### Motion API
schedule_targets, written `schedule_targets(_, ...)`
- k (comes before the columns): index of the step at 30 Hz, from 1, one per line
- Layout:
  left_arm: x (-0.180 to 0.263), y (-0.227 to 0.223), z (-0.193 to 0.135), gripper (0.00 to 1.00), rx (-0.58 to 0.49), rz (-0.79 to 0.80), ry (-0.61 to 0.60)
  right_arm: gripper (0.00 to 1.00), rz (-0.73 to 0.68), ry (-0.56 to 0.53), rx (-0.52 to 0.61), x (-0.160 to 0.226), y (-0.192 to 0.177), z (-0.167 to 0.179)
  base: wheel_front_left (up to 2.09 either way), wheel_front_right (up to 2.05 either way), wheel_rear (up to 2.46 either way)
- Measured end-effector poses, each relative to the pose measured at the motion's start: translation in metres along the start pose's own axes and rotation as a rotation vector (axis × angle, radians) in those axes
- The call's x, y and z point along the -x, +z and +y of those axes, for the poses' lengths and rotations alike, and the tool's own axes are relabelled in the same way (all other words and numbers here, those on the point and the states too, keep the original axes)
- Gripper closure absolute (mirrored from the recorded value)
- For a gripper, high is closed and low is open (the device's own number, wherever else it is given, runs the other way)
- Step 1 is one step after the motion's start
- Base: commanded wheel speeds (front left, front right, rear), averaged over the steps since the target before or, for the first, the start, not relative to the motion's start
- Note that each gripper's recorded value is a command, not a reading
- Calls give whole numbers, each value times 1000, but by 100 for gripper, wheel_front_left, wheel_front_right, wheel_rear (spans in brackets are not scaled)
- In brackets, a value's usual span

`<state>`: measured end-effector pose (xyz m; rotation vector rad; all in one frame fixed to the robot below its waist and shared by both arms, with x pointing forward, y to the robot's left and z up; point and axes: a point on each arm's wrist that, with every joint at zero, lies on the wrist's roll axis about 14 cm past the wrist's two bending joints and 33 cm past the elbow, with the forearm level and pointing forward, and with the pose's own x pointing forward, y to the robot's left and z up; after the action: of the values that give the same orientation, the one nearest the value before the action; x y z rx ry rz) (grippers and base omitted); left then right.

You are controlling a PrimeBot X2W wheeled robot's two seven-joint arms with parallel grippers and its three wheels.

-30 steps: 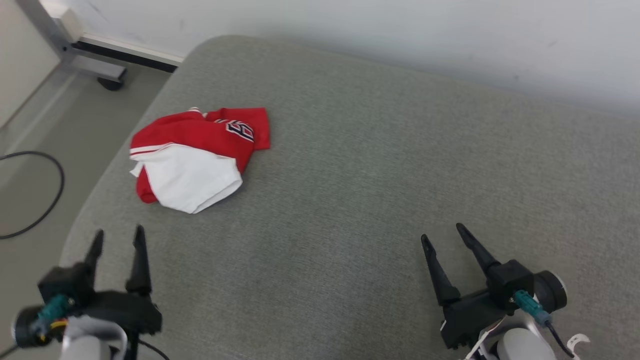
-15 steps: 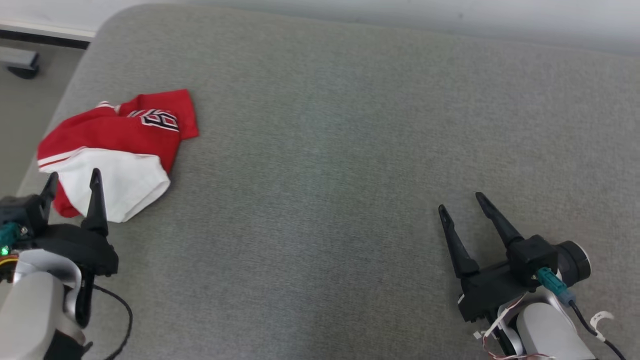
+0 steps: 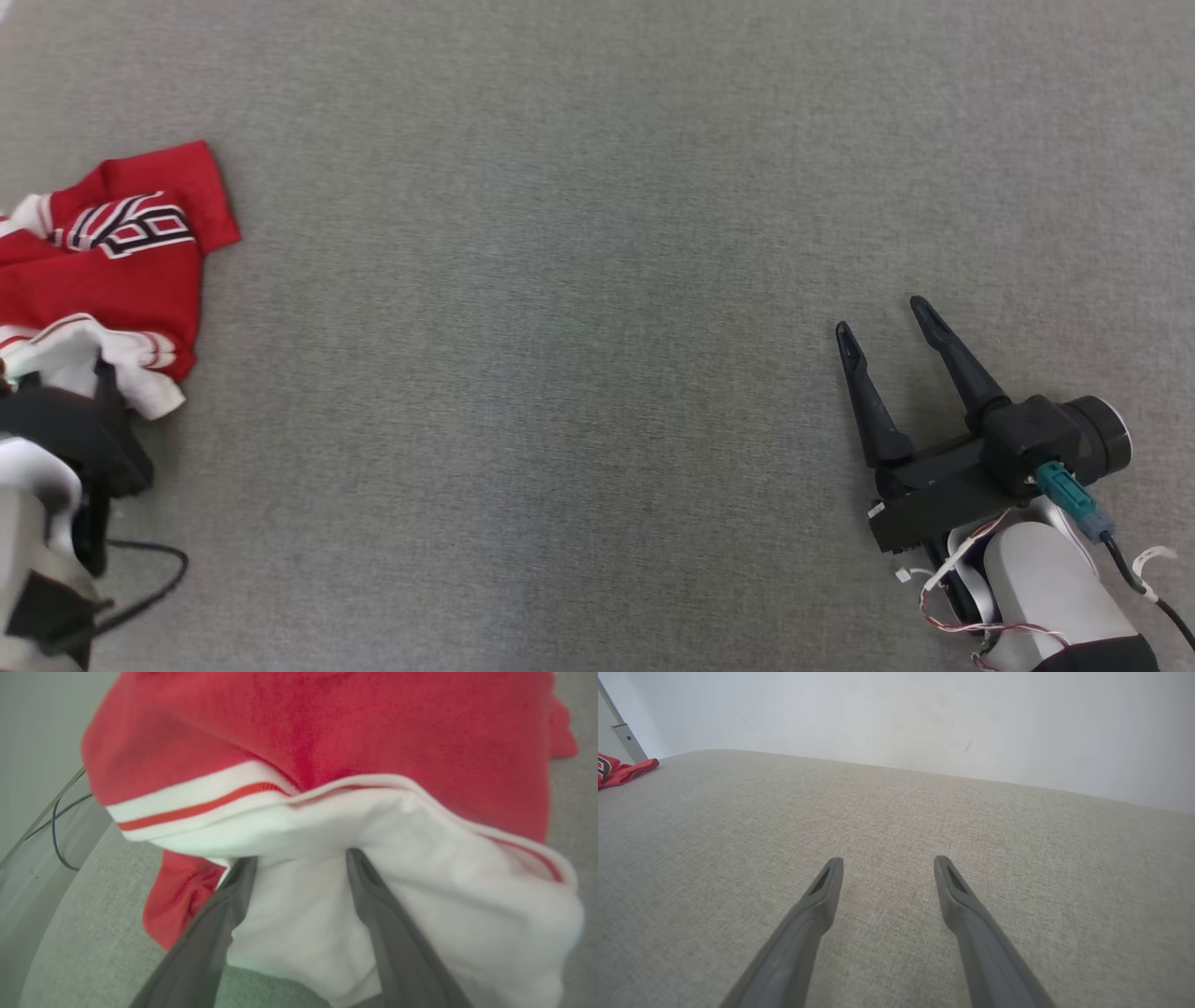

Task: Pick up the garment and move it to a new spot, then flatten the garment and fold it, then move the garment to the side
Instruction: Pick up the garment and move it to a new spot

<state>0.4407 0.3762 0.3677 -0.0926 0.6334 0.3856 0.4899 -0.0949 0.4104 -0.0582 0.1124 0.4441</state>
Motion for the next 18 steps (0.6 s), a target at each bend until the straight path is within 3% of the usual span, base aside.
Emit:
schedule_targets(5,-14,-6,-6,0,24,95,15,0,13,-30,2,4,-6,-12,0,0,0)
schedule_targets(6,-15,-7,-7,61,16,105,15,0,14,-33,2,5,-6,-13,0,0,0)
schedule_targets(7,-16,-7,-7,100,16,111,16,0,14,-36,1,6,-7,-14,0,0,0)
schedule_targets(18,-13,11,-14,100,-15,117,-19,0,0,-55,-25,11,3,-9,0,0,0)
